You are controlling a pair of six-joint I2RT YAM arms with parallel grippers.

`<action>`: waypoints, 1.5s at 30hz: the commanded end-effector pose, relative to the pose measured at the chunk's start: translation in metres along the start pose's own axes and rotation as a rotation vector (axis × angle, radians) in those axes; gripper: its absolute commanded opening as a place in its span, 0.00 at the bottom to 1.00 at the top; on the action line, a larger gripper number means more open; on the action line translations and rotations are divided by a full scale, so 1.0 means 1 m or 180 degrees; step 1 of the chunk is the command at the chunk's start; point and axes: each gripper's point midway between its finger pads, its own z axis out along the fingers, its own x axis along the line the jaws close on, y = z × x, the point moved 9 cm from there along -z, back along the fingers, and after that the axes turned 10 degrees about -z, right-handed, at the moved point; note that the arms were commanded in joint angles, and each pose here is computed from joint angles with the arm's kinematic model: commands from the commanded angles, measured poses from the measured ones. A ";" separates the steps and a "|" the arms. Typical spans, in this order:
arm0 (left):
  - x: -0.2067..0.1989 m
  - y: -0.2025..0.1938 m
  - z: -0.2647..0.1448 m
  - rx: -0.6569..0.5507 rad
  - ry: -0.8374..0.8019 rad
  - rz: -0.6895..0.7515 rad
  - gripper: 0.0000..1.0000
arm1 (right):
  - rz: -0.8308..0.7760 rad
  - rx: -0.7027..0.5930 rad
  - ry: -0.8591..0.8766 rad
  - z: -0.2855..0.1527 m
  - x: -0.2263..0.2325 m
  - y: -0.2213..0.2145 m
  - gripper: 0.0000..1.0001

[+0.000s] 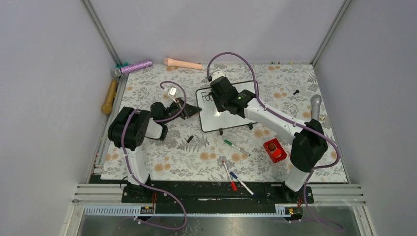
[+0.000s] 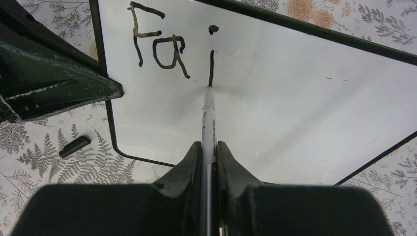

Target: Write a sentence on the whiteboard

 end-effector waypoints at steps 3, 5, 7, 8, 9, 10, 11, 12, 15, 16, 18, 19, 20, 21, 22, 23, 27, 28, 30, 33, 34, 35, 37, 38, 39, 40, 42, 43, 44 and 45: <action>-0.019 0.009 0.000 -0.0088 -0.0240 0.0265 0.02 | 0.0129 -0.0248 -0.0009 -0.022 -0.011 0.019 0.00; -0.020 0.009 0.000 -0.0089 -0.0244 0.0273 0.02 | 0.0141 -0.0329 -0.0021 -0.028 -0.013 0.024 0.00; -0.019 0.009 0.000 -0.0088 -0.0244 0.0273 0.02 | 0.0149 -0.0373 -0.0043 -0.032 -0.015 0.028 0.00; -0.019 0.009 0.000 -0.0088 -0.0243 0.0271 0.02 | 0.0158 -0.0387 -0.0052 -0.032 -0.017 0.029 0.00; -0.020 0.009 0.001 -0.0089 -0.0247 0.0276 0.02 | 0.0163 -0.0399 -0.0066 -0.033 -0.018 0.031 0.00; -0.020 0.009 0.000 -0.0089 -0.0244 0.0274 0.02 | 0.0163 -0.0404 -0.0075 -0.032 -0.019 0.032 0.00; -0.020 0.009 0.000 -0.0086 -0.0245 0.0271 0.02 | 0.0170 -0.0407 -0.0092 -0.032 -0.020 0.033 0.00; -0.019 0.009 0.000 -0.0083 -0.0246 0.0268 0.02 | 0.0167 -0.0401 -0.0109 -0.031 -0.020 0.033 0.00; -0.020 0.009 0.000 -0.0083 -0.0248 0.0269 0.02 | 0.0160 -0.0395 -0.0143 -0.027 -0.022 0.036 0.00; -0.020 0.009 0.000 -0.0083 -0.0250 0.0269 0.02 | 0.0161 -0.0394 -0.0156 -0.026 -0.023 0.036 0.00; -0.020 0.009 0.000 -0.0084 -0.0252 0.0275 0.02 | 0.0158 -0.0396 -0.0164 -0.024 -0.023 0.038 0.00; -0.020 0.009 0.000 -0.0085 -0.0245 0.0266 0.02 | 0.0151 -0.0391 -0.0166 -0.023 -0.023 0.039 0.00; -0.019 0.009 0.000 -0.0085 -0.0244 0.0266 0.02 | 0.0152 -0.0383 -0.0172 -0.021 -0.023 0.039 0.00; -0.020 0.009 0.001 -0.0087 -0.0250 0.0270 0.02 | 0.0148 -0.0368 -0.0173 -0.020 -0.023 0.039 0.00; -0.020 0.009 0.000 -0.0083 -0.0249 0.0271 0.02 | 0.0143 -0.0355 -0.0173 -0.018 -0.023 0.039 0.00; -0.020 0.009 0.000 -0.0084 -0.0248 0.0270 0.02 | 0.0141 -0.0345 -0.0172 -0.016 -0.022 0.039 0.00; -0.020 0.010 0.001 -0.0085 -0.0252 0.0277 0.02 | 0.0138 -0.0321 -0.0148 -0.013 -0.020 0.038 0.00; -0.020 0.009 0.001 -0.0083 -0.0251 0.0274 0.02 | 0.0132 -0.0308 -0.0151 -0.012 -0.020 0.037 0.00; -0.020 0.009 0.001 -0.0081 -0.0251 0.0268 0.02 | 0.0135 -0.0293 -0.0165 -0.011 -0.021 0.037 0.00; -0.020 0.009 0.001 -0.0081 -0.0256 0.0279 0.02 | 0.0126 -0.0270 -0.0189 -0.010 -0.021 0.034 0.00; -0.020 0.009 0.001 -0.0082 -0.0256 0.0280 0.02 | 0.0120 -0.0266 -0.0196 -0.010 -0.021 0.034 0.00; -0.020 0.010 0.001 -0.0082 -0.0255 0.0281 0.02 | 0.0122 -0.0262 -0.0208 -0.009 -0.022 0.034 0.00; -0.020 0.010 0.001 -0.0085 -0.0256 0.0280 0.02 | 0.0111 -0.0239 -0.0246 -0.008 -0.023 0.033 0.00; -0.020 0.010 0.001 -0.0084 -0.0254 0.0279 0.02 | 0.0103 -0.0225 -0.0258 -0.007 -0.023 0.033 0.00; -0.020 0.010 0.000 -0.0085 -0.0253 0.0277 0.02 | 0.0101 -0.0212 -0.0274 -0.006 -0.023 0.033 0.00; -0.020 0.009 0.001 -0.0081 -0.0255 0.0278 0.02 | 0.0091 -0.0194 -0.0280 -0.006 -0.023 0.033 0.00; -0.020 0.010 0.001 -0.0084 -0.0256 0.0279 0.02 | 0.0080 -0.0168 -0.0287 -0.004 -0.023 0.032 0.00; -0.020 0.010 0.001 -0.0083 -0.0255 0.0277 0.02 | 0.0076 -0.0158 -0.0290 -0.003 -0.023 0.032 0.00; -0.020 0.010 0.000 -0.0085 -0.0258 0.0285 0.02 | 0.0074 -0.0152 -0.0295 -0.003 -0.023 0.031 0.00; -0.020 0.010 0.001 -0.0082 -0.0257 0.0279 0.02 | 0.0073 -0.0151 -0.0304 -0.003 -0.023 0.031 0.00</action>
